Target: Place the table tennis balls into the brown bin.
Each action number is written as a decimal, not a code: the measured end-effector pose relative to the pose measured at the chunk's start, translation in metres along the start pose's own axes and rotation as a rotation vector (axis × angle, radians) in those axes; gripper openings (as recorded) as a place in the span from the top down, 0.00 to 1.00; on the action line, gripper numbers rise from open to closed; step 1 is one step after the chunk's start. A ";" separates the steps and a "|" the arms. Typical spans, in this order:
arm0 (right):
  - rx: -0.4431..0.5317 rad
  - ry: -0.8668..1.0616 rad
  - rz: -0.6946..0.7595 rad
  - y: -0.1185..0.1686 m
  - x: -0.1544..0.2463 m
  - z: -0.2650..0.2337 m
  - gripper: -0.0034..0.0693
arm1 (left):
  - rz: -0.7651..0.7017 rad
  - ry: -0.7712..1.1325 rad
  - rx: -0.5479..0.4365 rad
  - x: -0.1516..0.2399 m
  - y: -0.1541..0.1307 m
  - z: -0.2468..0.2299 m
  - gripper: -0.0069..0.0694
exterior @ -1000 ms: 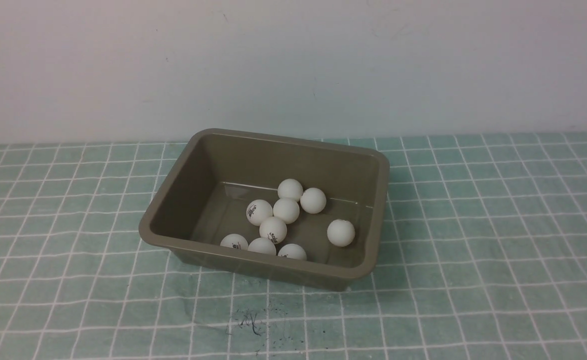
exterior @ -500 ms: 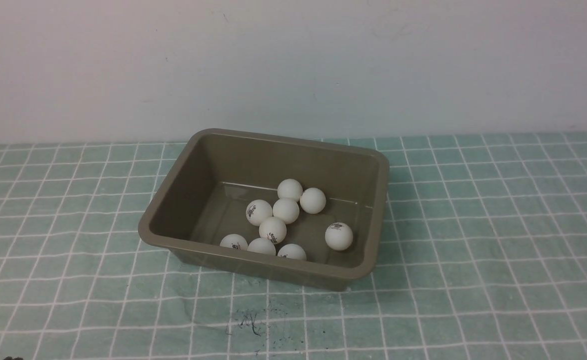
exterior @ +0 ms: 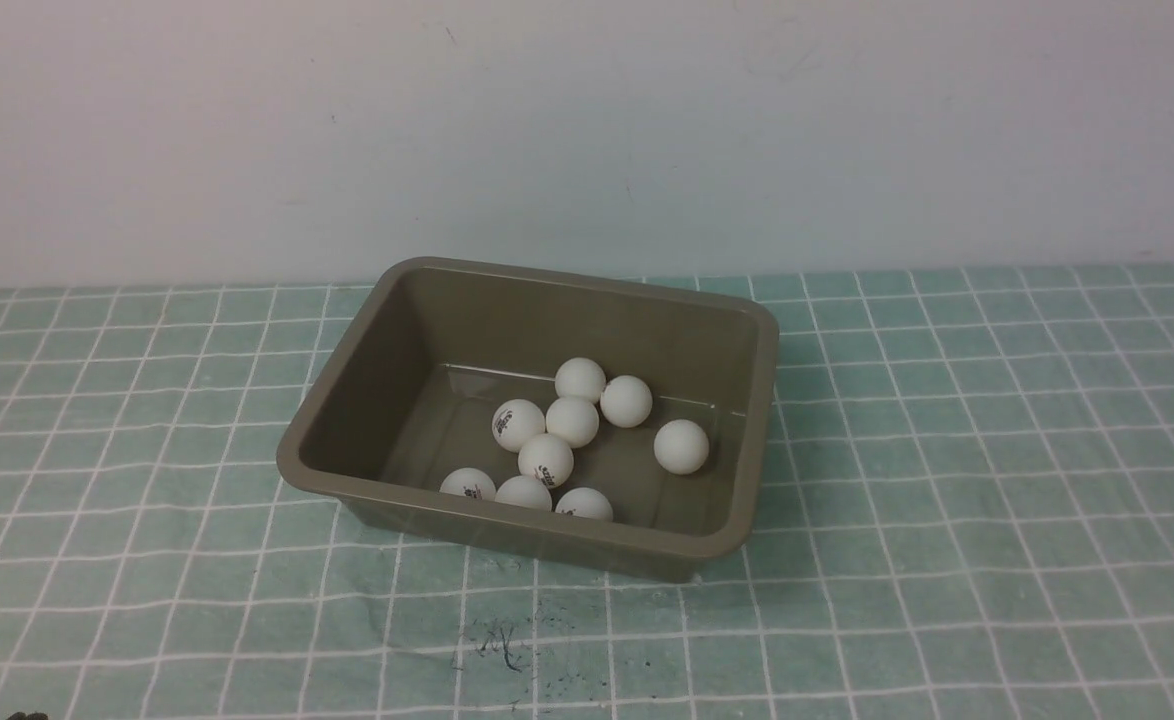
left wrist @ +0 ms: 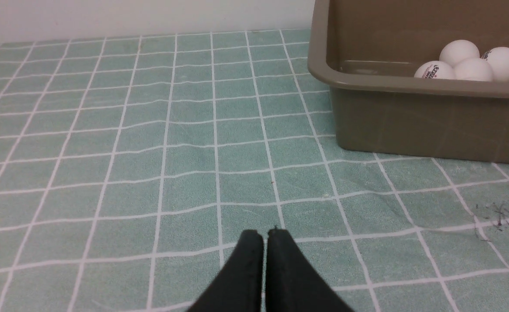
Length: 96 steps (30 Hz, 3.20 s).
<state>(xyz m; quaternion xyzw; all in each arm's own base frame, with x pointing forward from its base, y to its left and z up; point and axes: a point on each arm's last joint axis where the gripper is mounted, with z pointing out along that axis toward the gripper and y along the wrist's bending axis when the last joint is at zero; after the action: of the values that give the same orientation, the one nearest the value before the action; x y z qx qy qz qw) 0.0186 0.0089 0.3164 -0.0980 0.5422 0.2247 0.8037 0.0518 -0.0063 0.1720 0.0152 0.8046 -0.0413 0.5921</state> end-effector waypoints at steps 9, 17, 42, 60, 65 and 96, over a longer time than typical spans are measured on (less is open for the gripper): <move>0.000 0.000 0.000 0.000 0.000 0.000 0.97 | -0.001 0.000 0.000 0.000 0.000 0.000 0.92; 0.012 0.035 -0.015 -0.001 0.004 0.000 0.97 | -0.001 0.000 0.000 0.000 0.000 0.000 0.92; 0.443 0.588 -0.104 -0.035 0.133 -0.027 0.97 | -0.002 0.000 -0.001 0.000 0.000 0.000 0.92; 0.443 0.588 -0.105 -0.035 0.133 -0.027 0.97 | -0.002 0.000 -0.001 0.000 0.000 0.000 0.92; 0.443 0.588 -0.105 -0.035 0.133 -0.027 0.97 | -0.002 0.000 -0.001 0.000 0.000 0.000 0.92; 0.442 0.587 -0.105 -0.035 0.133 -0.027 0.97 | -0.002 0.000 -0.001 0.000 0.000 0.000 0.92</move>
<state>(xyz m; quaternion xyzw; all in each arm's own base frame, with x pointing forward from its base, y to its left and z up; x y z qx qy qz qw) 0.0542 0.0009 0.1811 -0.0100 0.7794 0.0227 0.6260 0.0518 -0.0063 0.1719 0.0142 0.8048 -0.0417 0.5920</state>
